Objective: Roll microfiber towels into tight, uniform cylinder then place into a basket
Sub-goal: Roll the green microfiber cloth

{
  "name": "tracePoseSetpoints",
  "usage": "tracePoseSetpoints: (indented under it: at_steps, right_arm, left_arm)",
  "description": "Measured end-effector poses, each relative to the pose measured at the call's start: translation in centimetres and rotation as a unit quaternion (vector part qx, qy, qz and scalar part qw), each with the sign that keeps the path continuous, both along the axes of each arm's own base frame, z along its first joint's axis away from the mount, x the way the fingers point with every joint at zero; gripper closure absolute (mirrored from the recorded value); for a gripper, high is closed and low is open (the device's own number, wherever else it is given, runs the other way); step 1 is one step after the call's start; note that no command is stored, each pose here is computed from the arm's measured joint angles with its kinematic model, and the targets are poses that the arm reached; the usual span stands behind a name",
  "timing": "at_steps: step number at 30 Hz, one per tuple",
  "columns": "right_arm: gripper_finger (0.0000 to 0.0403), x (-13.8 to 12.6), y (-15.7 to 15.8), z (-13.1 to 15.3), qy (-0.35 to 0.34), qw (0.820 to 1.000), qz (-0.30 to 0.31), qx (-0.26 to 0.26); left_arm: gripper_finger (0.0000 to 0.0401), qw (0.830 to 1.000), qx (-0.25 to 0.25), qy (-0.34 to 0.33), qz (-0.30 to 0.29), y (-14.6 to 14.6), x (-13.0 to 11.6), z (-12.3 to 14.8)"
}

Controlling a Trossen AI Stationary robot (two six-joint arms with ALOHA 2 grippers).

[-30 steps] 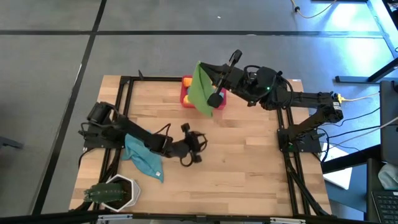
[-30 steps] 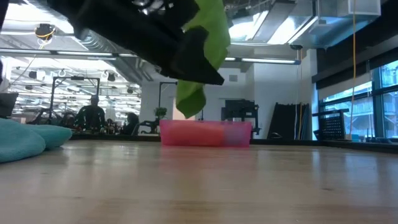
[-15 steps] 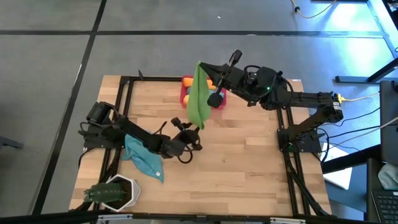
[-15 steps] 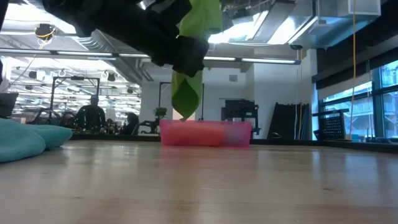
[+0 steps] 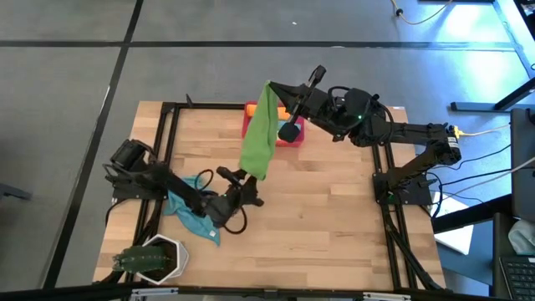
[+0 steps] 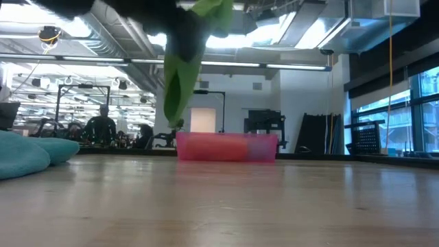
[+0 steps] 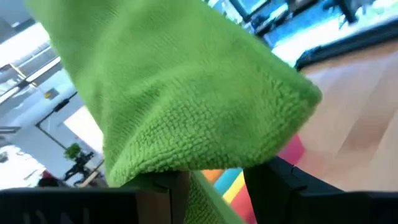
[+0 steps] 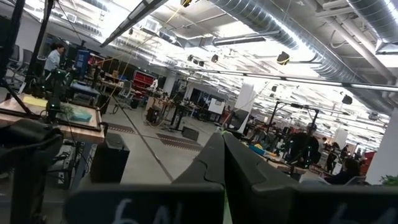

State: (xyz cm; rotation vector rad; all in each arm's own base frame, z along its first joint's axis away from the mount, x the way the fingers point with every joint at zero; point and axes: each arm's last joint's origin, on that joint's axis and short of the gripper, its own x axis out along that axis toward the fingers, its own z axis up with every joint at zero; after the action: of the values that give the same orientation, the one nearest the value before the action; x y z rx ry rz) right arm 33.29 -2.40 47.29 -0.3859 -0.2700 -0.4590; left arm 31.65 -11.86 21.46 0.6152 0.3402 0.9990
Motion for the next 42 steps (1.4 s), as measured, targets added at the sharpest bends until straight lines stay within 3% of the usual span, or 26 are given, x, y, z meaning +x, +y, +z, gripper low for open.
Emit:
tracePoseSetpoints:
  at_steps: [9, 25, 42]
  right_arm:
    - [0.0403, 0.0, 0.0, -0.1, 0.005, 1.0, 0.0, 0.0]
    - [0.0402, 0.0, -0.8, -0.1, 0.004, 1.0, -0.014, 0.001]
    - [0.0402, -0.1, -1.6, -0.3, 0.016, 0.999, -0.035, 0.006]
  left_arm:
    - [0.0271, 0.999, -0.015, -0.035, -0.039, -1.2, -2.8, 4.4]
    - [0.0271, 0.995, -0.034, -0.087, -0.046, 2.2, -9.2, 12.6]
    - [0.0271, 0.977, -0.006, -0.155, -0.145, 3.6, -12.6, 16.4]
